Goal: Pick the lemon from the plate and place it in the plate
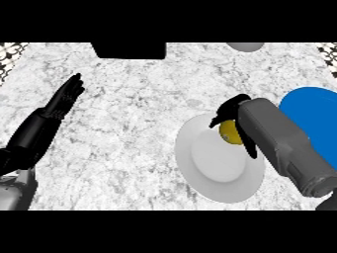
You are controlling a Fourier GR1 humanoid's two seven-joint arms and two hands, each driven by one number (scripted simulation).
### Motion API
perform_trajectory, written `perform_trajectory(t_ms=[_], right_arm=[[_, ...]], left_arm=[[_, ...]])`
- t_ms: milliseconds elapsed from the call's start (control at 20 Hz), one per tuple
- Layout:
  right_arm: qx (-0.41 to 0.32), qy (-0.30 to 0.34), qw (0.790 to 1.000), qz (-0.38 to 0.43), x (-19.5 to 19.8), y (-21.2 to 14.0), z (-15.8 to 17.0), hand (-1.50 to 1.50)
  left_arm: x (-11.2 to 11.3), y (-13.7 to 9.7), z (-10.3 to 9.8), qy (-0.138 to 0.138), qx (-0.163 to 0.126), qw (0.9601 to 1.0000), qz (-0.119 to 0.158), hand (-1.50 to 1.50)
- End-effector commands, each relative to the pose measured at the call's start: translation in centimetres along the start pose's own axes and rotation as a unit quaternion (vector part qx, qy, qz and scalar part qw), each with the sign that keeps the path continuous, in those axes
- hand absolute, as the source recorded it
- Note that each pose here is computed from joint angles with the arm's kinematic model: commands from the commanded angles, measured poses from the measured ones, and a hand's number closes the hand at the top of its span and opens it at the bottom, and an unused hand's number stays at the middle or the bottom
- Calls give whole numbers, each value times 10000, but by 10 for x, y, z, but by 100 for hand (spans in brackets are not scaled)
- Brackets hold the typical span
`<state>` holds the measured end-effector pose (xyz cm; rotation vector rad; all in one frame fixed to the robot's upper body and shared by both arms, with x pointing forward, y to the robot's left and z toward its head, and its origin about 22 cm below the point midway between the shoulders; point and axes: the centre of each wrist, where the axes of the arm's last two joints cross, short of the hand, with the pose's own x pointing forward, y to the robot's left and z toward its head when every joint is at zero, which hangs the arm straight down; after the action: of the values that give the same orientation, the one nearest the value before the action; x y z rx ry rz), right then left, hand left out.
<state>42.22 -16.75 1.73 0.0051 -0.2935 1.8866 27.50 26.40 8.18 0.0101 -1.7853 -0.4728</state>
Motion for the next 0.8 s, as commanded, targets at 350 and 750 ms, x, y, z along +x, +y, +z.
perform_trajectory(t_ms=[350,750], right_arm=[[196,-768,9958,459,6,28,-29,150],[-1344,-905,9834,816,3,81,-57,150]], left_arm=[[-3,3,-11,80,-51,9999,110,0],[-13,-1,7,318,300,9990,4,0]])
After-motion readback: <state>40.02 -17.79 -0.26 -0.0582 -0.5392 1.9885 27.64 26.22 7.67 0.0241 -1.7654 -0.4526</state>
